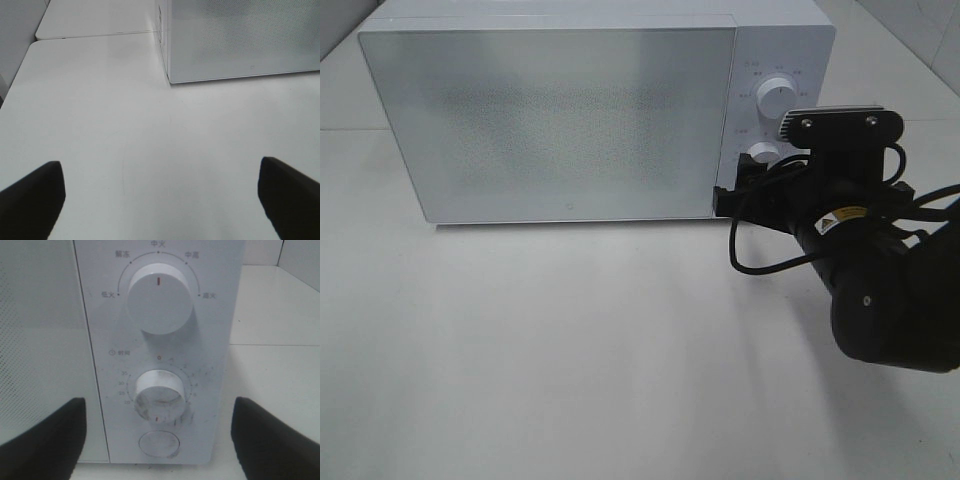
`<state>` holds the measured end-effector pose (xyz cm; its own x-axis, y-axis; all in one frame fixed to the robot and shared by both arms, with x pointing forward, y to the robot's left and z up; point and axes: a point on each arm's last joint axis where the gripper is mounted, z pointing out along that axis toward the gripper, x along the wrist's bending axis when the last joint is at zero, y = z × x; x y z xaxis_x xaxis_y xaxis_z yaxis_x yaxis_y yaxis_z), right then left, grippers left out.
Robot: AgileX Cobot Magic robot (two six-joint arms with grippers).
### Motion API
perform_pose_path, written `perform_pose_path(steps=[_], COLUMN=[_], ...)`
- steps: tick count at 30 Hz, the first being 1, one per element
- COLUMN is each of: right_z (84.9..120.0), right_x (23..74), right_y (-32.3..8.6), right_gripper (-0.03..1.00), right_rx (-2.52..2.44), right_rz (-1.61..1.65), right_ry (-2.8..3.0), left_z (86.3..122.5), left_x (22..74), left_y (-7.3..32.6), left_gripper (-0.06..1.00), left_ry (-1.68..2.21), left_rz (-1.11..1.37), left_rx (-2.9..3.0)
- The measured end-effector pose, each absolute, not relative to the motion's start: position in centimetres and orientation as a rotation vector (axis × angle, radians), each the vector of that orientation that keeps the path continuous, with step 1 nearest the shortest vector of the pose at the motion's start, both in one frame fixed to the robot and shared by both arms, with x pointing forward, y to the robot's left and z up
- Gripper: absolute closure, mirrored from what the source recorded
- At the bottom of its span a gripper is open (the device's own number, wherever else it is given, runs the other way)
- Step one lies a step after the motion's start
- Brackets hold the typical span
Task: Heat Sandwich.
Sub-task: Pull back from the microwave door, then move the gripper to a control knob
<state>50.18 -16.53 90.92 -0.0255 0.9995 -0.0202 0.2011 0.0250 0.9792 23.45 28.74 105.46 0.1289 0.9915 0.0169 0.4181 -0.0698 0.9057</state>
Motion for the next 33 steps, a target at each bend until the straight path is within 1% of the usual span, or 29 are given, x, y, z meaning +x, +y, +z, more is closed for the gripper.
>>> perform_pose_path(steps=[14, 27, 30, 31, 32, 33], right_z=[89.5, 89.0, 89.0, 89.0, 89.0, 89.0], right_x=[54.0, 54.8, 54.8, 54.8, 54.8, 54.8], right_y=[-16.1, -15.6, -15.6, -15.7, -15.7, -15.7], right_gripper=[0.2, 0.22, 0.27, 0.36, 0.36, 0.41], right_rx=[1.35, 1.354, 1.361, 1.368, 1.368, 1.375], right_rz=[1.116, 1.119, 1.115, 1.111, 1.111, 1.107], right_ry=[1.394, 1.41, 1.407, 1.405, 1.405, 1.399], left_z=[105.5, 105.5, 105.5, 105.5, 105.5, 105.5], left_x=[23.4, 23.4, 23.4, 23.4, 23.4, 23.4], left_y=[28.7, 28.7, 28.7, 28.7, 28.7, 28.7], left_gripper=[-0.05, -0.05, -0.05, -0.05, -0.05, -0.05], left_ry=[1.401, 1.401, 1.401, 1.401, 1.401, 1.401], left_rz=[0.91, 0.911, 0.911, 0.911, 0.911, 0.911], left_rx=[1.612, 1.612, 1.612, 1.612, 1.612, 1.612])
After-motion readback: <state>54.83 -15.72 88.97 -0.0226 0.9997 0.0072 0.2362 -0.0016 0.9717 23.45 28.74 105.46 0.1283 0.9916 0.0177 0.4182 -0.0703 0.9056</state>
